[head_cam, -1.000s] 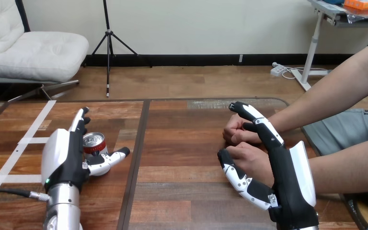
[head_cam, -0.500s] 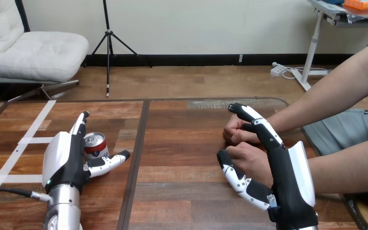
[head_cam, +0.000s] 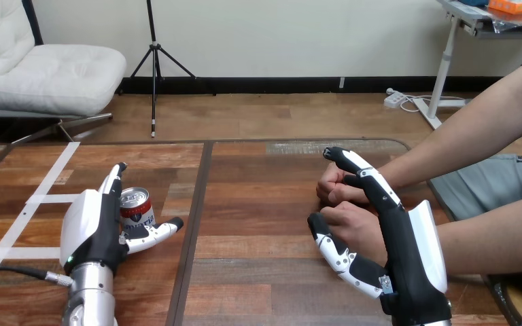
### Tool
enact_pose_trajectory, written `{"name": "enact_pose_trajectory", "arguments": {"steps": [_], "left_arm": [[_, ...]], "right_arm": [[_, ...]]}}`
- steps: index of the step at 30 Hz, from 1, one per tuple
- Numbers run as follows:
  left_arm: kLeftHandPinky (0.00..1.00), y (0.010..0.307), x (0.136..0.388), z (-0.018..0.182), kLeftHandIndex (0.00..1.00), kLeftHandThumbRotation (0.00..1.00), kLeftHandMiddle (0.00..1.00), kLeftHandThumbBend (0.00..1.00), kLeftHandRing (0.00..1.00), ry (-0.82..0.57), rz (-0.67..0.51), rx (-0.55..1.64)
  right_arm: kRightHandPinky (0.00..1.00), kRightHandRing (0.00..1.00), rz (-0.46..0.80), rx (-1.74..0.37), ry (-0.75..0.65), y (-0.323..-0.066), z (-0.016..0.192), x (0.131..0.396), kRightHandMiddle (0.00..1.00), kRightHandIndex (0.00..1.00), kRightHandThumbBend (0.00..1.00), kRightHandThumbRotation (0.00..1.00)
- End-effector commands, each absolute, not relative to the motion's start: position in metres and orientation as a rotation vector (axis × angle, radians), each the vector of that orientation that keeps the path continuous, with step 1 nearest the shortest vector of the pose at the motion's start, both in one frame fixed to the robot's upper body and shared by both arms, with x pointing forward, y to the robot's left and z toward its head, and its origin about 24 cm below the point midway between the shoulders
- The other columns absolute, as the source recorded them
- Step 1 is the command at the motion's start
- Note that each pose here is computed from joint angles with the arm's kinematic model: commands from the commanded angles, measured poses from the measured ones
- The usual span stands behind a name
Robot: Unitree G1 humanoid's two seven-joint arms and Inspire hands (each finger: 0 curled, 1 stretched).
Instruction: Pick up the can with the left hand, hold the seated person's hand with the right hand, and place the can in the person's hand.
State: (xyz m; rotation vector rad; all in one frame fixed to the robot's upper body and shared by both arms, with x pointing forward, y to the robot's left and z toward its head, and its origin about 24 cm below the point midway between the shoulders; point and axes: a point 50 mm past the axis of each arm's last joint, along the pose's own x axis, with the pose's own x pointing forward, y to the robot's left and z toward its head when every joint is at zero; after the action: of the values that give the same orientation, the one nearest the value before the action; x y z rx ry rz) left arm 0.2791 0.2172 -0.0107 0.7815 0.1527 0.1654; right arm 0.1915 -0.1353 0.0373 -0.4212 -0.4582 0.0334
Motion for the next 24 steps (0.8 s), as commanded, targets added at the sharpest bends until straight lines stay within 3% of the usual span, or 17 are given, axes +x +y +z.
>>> {"name": "enact_pose_trajectory", "arguments": {"steps": [1,5,11,16,24], "left_arm": [[0.80,0.2142,0.3017,0.0147,0.93,0.24,0.94,0.84,0.90,0.054,0.191,0.810],[0.79,0.2138,0.3017,0.0145,0.90,0.21,0.92,0.83,0.88,0.040,0.209,0.818],[0.73,0.2133,0.3004,0.0150,0.81,0.08,0.83,0.83,0.80,-0.010,0.259,0.789],[0.57,0.2132,0.2997,0.0147,0.67,0.02,0.65,0.79,0.61,-0.038,0.287,0.759],[0.44,0.2130,0.2991,0.0130,0.52,0.00,0.51,0.75,0.47,-0.059,0.324,0.729]], "right_arm": [[0.81,0.86,0.014,-0.424,-0.549,-0.1365,0.0562,0.2027,0.87,0.82,0.38,0.04],[0.81,0.86,0.013,-0.430,-0.548,-0.1370,0.0567,0.2025,0.87,0.82,0.38,0.04],[0.81,0.86,0.014,-0.436,-0.549,-0.1375,0.0572,0.2026,0.87,0.82,0.38,0.05],[0.81,0.86,0.013,-0.436,-0.550,-0.1377,0.0575,0.2026,0.86,0.82,0.38,0.05],[0.82,0.86,0.012,-0.435,-0.548,-0.1376,0.0576,0.2026,0.86,0.82,0.38,0.07]]}}
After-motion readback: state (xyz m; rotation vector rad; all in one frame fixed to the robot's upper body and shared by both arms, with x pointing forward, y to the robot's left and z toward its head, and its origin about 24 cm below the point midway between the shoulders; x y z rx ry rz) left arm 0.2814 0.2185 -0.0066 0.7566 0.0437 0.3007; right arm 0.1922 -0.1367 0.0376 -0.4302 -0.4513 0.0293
